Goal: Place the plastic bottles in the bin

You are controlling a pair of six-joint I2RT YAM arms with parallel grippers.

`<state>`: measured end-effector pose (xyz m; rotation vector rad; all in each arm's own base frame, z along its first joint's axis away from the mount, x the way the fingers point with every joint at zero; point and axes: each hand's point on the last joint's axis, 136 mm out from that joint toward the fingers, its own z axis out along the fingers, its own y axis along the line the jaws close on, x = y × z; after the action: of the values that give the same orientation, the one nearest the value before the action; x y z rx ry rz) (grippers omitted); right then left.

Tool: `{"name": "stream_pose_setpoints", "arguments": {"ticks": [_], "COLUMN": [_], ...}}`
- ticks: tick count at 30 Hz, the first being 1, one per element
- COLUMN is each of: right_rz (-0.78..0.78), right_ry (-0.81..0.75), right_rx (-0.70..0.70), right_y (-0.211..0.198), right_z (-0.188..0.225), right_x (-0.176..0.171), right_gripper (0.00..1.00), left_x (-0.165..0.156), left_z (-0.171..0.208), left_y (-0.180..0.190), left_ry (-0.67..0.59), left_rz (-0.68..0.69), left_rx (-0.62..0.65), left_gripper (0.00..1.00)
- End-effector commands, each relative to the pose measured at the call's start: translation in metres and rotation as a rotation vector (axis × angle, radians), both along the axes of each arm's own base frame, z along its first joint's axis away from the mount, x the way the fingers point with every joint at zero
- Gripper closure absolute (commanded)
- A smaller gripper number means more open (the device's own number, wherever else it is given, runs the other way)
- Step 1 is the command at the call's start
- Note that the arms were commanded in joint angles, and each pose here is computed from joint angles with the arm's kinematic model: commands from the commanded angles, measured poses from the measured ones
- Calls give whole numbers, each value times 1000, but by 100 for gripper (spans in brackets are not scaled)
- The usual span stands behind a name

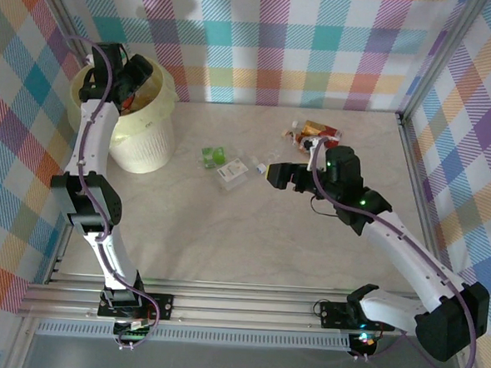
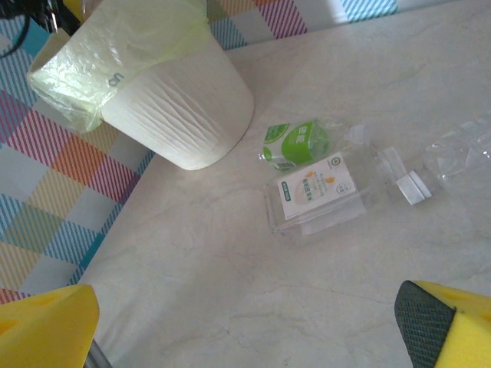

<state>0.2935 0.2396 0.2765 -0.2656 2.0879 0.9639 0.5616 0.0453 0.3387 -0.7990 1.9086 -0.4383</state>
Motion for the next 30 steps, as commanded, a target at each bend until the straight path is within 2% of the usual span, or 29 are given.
{"name": "stream_pose_setpoints", "arguments": {"ticks": [1, 6, 14, 21, 25, 30], "right_rz": [26, -10, -135, -311, -404, -399], "right_ry": [-14, -8, 5, 18, 143, 236], "right_rx": [29, 21, -19, -132, -234, -311], "right_y": [8, 7, -6, -43, -79, -101], "right_z": [17, 15, 5, -14, -42, -68], "right_x": [0, 10, 29, 52, 70, 96], "right_gripper": [0, 0, 0, 0, 0, 0], "left_x": [0, -10, -41, -82, -110, -141], "left_z": [23, 42, 70, 105, 107, 95], "left_y": [-6, -9, -28, -39, -58, -87], "left_ry": [-48, -75, -129, -199, -257, -278], "left_rz": [-37, -57, -154, -220, -286, -385], "left_rx": [-22, 1, -2, 60, 20, -75], "left_gripper": [21, 9, 0, 0, 0, 0]}}
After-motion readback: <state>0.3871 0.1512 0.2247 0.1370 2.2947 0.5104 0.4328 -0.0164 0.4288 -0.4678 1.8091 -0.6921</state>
